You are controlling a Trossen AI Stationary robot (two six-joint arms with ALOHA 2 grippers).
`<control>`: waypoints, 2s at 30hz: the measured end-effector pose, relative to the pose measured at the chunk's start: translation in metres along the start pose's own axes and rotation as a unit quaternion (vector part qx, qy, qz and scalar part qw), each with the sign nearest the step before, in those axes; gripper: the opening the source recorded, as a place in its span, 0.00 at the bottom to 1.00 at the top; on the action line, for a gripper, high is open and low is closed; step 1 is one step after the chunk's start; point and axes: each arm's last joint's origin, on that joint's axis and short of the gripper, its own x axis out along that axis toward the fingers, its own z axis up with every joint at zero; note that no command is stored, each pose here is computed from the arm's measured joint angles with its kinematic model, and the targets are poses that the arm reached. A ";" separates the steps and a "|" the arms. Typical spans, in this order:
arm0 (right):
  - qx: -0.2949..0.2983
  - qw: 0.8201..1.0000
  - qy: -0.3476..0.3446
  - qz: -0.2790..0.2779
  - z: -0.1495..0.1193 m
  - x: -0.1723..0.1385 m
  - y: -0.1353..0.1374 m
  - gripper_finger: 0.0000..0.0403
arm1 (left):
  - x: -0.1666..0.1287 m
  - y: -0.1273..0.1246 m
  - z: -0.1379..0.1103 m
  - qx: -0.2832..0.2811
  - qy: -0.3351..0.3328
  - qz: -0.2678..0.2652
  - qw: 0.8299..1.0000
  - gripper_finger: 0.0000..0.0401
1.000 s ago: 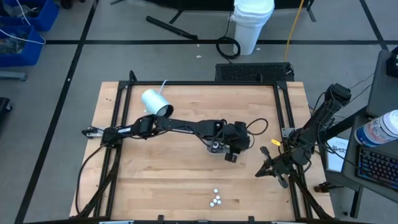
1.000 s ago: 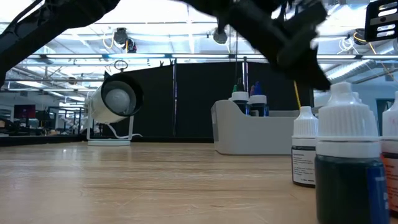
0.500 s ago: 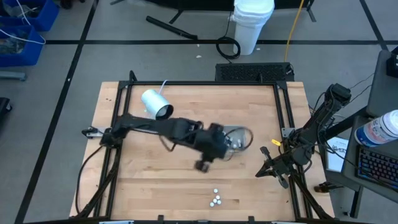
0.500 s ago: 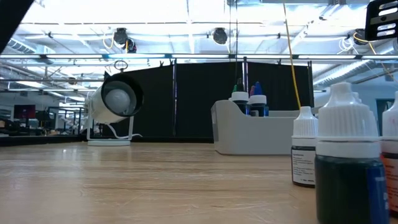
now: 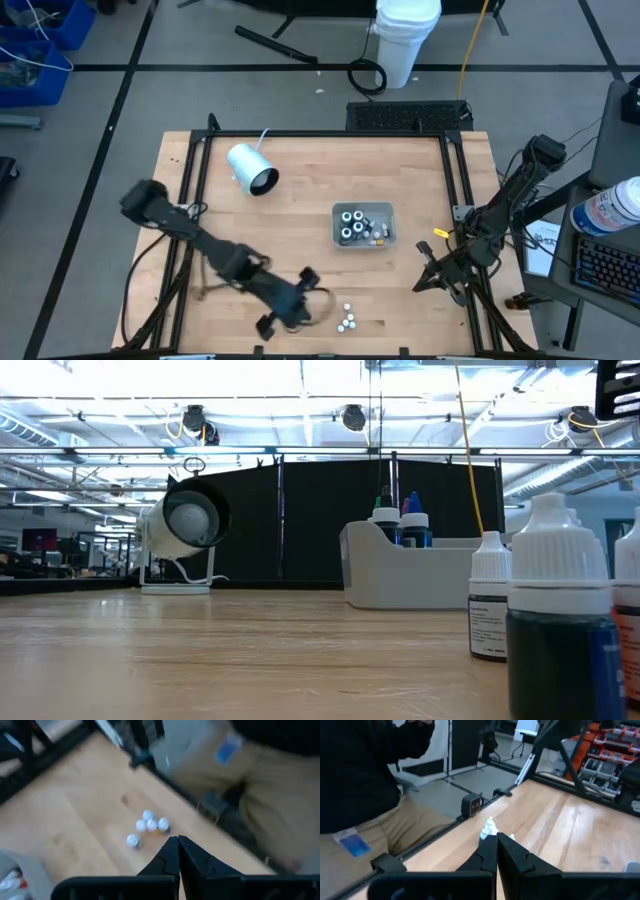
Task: Pick & Place food coloring
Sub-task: Put the small green food coloring bottle into the gray bin
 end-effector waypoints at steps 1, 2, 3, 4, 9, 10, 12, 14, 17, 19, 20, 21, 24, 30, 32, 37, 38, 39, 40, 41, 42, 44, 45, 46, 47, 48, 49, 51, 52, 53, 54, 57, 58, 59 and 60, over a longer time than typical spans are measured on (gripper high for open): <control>-0.002 1.000 0.006 0.001 -0.002 0.001 0.001 0.00 | 0.000 -0.006 -0.011 -0.008 -0.027 0.013 0.999 0.01; -0.005 1.000 0.011 0.001 -0.003 0.003 0.001 0.00 | -0.002 -0.010 -0.024 -0.021 -0.057 0.038 0.997 0.01; -0.006 1.000 0.014 0.001 -0.004 0.004 0.002 0.00 | -0.004 -0.013 -0.038 -0.035 -0.080 0.064 0.994 0.02; -0.010 1.000 0.016 0.001 -0.005 0.006 0.002 0.00 | -0.006 -0.016 -0.055 -0.052 -0.098 0.088 0.990 0.02; -0.062 0.998 -0.005 -0.002 -0.003 0.012 0.004 0.00 | -0.027 -0.018 -0.118 -0.149 -0.254 0.150 0.944 0.01; -0.065 0.998 -0.015 -0.003 -0.002 0.013 0.004 0.00 | -0.028 -0.016 -0.130 -0.171 -0.288 0.156 0.929 0.01; -0.069 0.997 -0.036 -0.006 0.002 0.015 0.005 0.00 | -0.027 -0.016 -0.150 -0.187 -0.335 0.150 0.911 0.01; -0.077 0.996 -0.050 -0.005 0.003 0.016 0.005 0.00 | -0.025 -0.019 -0.157 -0.176 -0.368 0.147 0.901 0.01; -0.098 0.993 -0.057 0.020 0.003 0.018 0.008 0.00 | -0.025 -0.021 -0.158 -0.128 -0.378 0.182 0.899 0.01; -0.113 0.992 -0.057 0.028 0.003 0.018 0.008 0.00 | -0.025 -0.018 -0.152 -0.095 -0.377 0.211 0.897 0.01; -0.115 0.991 -0.056 0.028 0.003 0.018 0.008 0.00 | -0.026 -0.017 -0.148 -0.085 -0.378 0.223 0.895 0.01; -0.115 0.991 -0.056 0.028 0.002 0.018 0.008 0.00 | -0.026 -0.016 -0.146 -0.080 -0.378 0.233 0.892 0.01; -0.096 0.993 -0.055 0.027 0.002 0.018 0.008 0.00 | -0.027 -0.010 -0.145 -0.072 -0.370 0.254 0.891 0.03; -0.041 0.998 -0.054 -0.007 0.003 0.020 0.006 0.00 | -0.025 -0.004 -0.149 -0.085 -0.356 0.259 0.894 0.10; -0.008 0.994 -0.072 -0.084 0.007 0.020 0.001 0.00 | -0.025 -0.003 -0.150 -0.093 -0.351 0.258 0.895 0.11; 0.031 0.991 -0.039 -0.126 0.018 0.038 -0.008 0.00 | -0.024 -0.002 -0.151 -0.106 -0.351 0.254 0.895 0.11; 0.038 0.991 -0.026 -0.124 0.024 0.046 -0.009 0.00 | -0.024 -0.002 -0.151 -0.105 -0.349 0.254 0.896 0.11; 0.045 0.991 -0.012 -0.126 0.029 0.054 -0.011 0.00 | -0.024 -0.002 -0.151 -0.104 -0.349 0.254 0.896 0.11; 0.052 0.990 0.007 -0.129 0.034 0.063 -0.014 0.00 | -0.024 -0.002 -0.151 -0.104 -0.349 0.254 0.896 0.11; 0.058 0.989 0.027 -0.135 0.038 0.073 -0.016 0.00 | -0.024 -0.002 -0.151 -0.104 -0.349 0.254 0.896 0.12; 0.063 0.987 0.046 -0.141 0.042 0.082 -0.019 0.00 | -0.024 -0.002 -0.151 -0.104 -0.349 0.254 0.896 0.12; 0.064 0.986 0.088 -0.130 0.050 0.102 -0.023 0.00 | -0.024 -0.002 -0.151 -0.105 -0.349 0.254 0.896 0.12; 0.061 0.985 0.109 -0.118 0.053 0.112 -0.024 0.00 | -0.024 -0.002 -0.151 -0.106 -0.349 0.253 0.896 0.12; 0.058 0.985 0.127 -0.104 0.055 0.121 -0.025 0.00 | -0.024 -0.002 -0.151 -0.108 -0.350 0.253 0.896 0.12; 0.055 0.983 0.146 -0.094 0.056 0.130 -0.025 0.00 | -0.024 -0.002 -0.151 -0.110 -0.350 0.252 0.895 0.12; 0.048 0.982 0.160 -0.082 0.057 0.140 -0.026 0.00 | -0.024 -0.002 -0.152 -0.114 -0.350 0.250 0.895 0.12; 0.041 0.982 0.169 -0.075 0.059 0.150 -0.027 0.00 | -0.023 -0.002 -0.152 -0.115 -0.349 0.249 0.896 0.12; 0.035 0.980 0.183 -0.076 0.068 0.169 -0.034 0.00 | -0.023 -0.002 -0.152 -0.116 -0.345 0.248 0.898 0.12; 0.036 0.978 0.193 -0.077 0.072 0.177 -0.039 0.00 | -0.022 -0.003 -0.153 -0.116 -0.342 0.248 0.899 0.12; 0.039 0.976 0.203 -0.070 0.074 0.184 -0.043 0.00 | -0.022 -0.003 -0.153 -0.116 -0.340 0.248 0.900 0.12; 0.042 0.974 0.217 -0.052 0.074 0.189 -0.047 0.00 | -0.022 -0.003 -0.153 -0.116 -0.338 0.247 0.900 0.12; 0.036 0.972 0.233 0.017 0.069 0.203 -0.056 0.00 | -0.020 -0.003 -0.154 -0.121 -0.332 0.244 0.903 0.12; 0.030 0.971 0.234 0.035 0.066 0.206 -0.059 0.00 | -0.020 -0.003 -0.155 -0.124 -0.329 0.242 0.904 0.12; 0.021 0.971 0.234 0.048 0.063 0.209 -0.062 0.00 | -0.019 -0.003 -0.156 -0.127 -0.325 0.240 0.906 0.12; 0.010 0.971 0.233 0.054 0.060 0.213 -0.065 0.00 | -0.019 -0.003 -0.156 -0.128 -0.321 0.239 0.907 0.12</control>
